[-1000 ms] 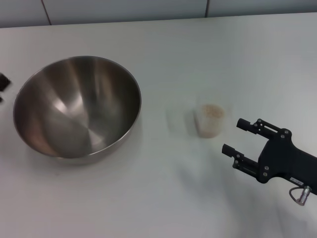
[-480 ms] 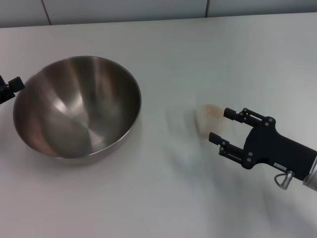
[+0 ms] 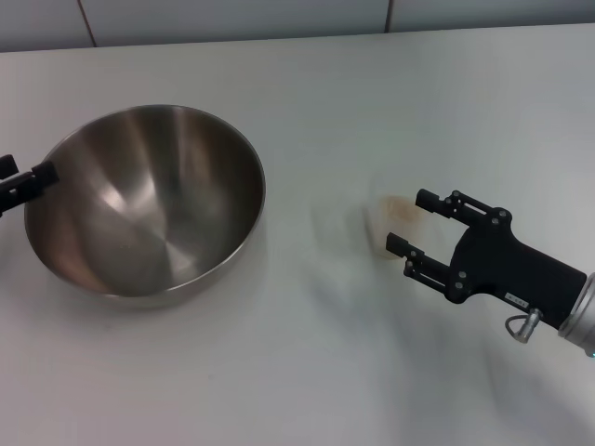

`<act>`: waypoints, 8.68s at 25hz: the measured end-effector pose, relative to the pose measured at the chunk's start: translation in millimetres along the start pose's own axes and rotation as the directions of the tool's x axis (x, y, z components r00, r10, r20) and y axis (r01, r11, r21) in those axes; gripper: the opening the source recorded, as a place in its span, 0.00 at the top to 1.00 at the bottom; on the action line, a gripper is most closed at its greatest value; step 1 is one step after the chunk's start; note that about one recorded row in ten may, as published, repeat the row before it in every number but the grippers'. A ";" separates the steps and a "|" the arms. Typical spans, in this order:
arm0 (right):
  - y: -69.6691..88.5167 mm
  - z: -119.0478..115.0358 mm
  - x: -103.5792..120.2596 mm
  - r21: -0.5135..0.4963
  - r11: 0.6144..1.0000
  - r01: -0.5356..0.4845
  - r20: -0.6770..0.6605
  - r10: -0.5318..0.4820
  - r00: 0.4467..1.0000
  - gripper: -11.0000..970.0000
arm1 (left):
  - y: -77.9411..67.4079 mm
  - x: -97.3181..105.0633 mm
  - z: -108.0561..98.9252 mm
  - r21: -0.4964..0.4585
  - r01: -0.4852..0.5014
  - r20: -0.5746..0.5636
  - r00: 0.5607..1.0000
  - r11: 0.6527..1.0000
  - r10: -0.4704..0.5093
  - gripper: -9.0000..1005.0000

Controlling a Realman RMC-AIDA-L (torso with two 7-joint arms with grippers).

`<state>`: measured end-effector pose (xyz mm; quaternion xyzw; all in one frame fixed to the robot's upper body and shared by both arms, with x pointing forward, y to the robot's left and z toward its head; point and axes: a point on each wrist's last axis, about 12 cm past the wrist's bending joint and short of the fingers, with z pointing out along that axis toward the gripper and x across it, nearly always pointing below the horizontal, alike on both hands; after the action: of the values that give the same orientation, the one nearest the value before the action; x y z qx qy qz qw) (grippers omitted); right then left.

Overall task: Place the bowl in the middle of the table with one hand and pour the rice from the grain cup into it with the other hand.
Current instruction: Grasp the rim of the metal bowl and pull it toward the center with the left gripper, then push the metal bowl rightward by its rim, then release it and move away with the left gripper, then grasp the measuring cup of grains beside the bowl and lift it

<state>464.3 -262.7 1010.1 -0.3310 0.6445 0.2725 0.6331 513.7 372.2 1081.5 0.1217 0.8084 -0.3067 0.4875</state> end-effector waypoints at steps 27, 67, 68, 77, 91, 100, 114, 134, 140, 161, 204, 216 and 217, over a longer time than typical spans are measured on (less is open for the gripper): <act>3.0 10.9 -1.8 0.008 1.000 -0.028 0.025 0.028 0.999 0.29 | -0.7 -0.7 11.6 0.006 -0.064 -0.111 0.992 0.998 0.065 0.41; -4.3 14.3 -1.9 0.038 0.999 -0.021 0.010 0.020 1.000 0.29 | -7.8 -22.5 32.8 0.042 -0.138 -0.158 0.977 0.990 0.143 0.94; -4.4 14.3 -1.8 0.038 0.999 -0.021 0.009 0.020 1.000 0.29 | -8.0 -23.4 33.8 0.042 -0.139 -0.162 0.976 0.989 0.144 0.94; -4.6 14.3 -1.6 0.040 0.999 -0.021 0.007 0.021 1.000 0.29 | -13.6 -35.9 46.1 0.074 -0.162 -0.154 0.973 0.984 0.172 0.95; -3.0 14.1 -0.3 0.043 0.999 -0.027 0.004 0.027 1.000 0.29 | -35.1 -71.2 80.0 0.168 -0.241 -0.136 0.955 0.956 0.265 0.93; -2.5 16.8 -0.3 0.041 0.999 -0.031 0.003 0.031 1.000 0.29 | -52.6 -93.8 100.0 0.226 -0.292 -0.123 0.938 0.929 0.325 0.92; -4.1 18.1 -1.3 0.040 0.999 -0.027 0.004 0.027 1.000 0.29 | -61.0 -95.6 109.4 0.257 -0.305 -0.119 0.932 0.917 0.343 0.90; -6.1 21.2 -1.0 0.042 0.999 -0.012 -0.008 0.013 1.000 0.29 | -62.5 -82.0 125.1 0.239 -0.323 -0.136 0.923 0.916 0.361 0.87; -6.1 21.2 -0.9 0.043 0.999 -0.012 -0.009 0.012 1.000 0.29 | -60.7 -78.4 125.7 0.232 -0.321 -0.139 0.923 0.918 0.358 0.86; -7.1 25.6 -2.9 0.037 0.999 -0.007 -0.003 0.007 1.000 0.29 | -42.3 -55.0 113.7 0.123 -0.394 0.012 0.918 0.911 0.395 0.53; -1.7 -7.2 10.4 0.264 0.960 -0.092 0.034 0.087 0.996 0.29 | -49.3 27.5 -17.8 0.387 -0.480 0.173 0.877 0.787 0.449 0.19; 6.2 -36.7 21.5 0.340 0.934 -0.108 0.004 0.113 0.994 0.29 | -41.6 15.6 -12.6 0.407 -0.461 0.070 0.876 0.788 0.477 0.19; 6.2 -36.7 21.5 0.340 0.934 -0.108 0.004 0.113 0.994 0.29 | -41.6 15.6 -12.6 0.407 -0.461 0.070 0.876 0.788 0.477 0.19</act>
<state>436.6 -288.8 990.1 -0.1821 0.7044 0.1898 0.6593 476.3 345.8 1088.0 0.4239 0.6785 -0.3369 0.4965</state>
